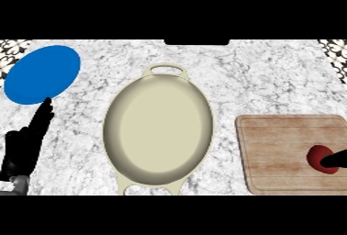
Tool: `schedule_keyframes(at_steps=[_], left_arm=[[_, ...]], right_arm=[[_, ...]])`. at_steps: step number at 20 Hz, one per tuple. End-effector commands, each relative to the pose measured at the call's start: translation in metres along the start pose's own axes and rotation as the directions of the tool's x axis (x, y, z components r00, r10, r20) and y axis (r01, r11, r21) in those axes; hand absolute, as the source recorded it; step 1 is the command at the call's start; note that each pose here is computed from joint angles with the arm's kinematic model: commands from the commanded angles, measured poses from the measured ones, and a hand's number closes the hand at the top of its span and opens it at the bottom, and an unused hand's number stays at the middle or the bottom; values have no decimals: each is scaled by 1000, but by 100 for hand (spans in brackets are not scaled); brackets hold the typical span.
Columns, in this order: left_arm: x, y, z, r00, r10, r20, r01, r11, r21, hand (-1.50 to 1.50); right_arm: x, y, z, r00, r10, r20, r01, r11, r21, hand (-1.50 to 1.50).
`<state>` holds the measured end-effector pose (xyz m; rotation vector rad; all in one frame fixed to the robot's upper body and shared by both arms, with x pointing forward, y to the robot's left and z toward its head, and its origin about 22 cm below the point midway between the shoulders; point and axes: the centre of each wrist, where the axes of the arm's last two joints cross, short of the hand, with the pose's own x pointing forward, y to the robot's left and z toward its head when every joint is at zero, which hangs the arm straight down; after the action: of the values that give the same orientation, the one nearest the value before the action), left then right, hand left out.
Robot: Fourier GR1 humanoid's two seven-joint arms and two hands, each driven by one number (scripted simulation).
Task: Pick the tomato from the cutting board and place it in the pot
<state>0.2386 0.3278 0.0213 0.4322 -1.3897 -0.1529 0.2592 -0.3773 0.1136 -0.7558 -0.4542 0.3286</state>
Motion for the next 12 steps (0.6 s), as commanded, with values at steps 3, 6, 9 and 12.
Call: schedule_keyframes(at_steps=[3, 6, 9, 12], left_arm=[[4, -3, -5, 1000, 9, -8, -9, 1000, -14, 0], [-5, -7, 4, 1000, 4, 10, -4, 1000, -15, 0], [-6, 7, 3, 1000, -2, -12, 2, 1000, 18, 0], [-11, -4, -1, 1000, -6, -7, 6, 1000, -5, 0]], right_arm=[[8, 26, -21, 993, 50, -103, -45, 998, 52, -150], [21, 45, -27, 990, 60, -129, -54, 997, 47, -150], [-8, 41, -43, 989, 73, -132, -64, 996, 67, -150], [12, 37, -45, 985, 92, -144, -84, 995, 58, -150]])
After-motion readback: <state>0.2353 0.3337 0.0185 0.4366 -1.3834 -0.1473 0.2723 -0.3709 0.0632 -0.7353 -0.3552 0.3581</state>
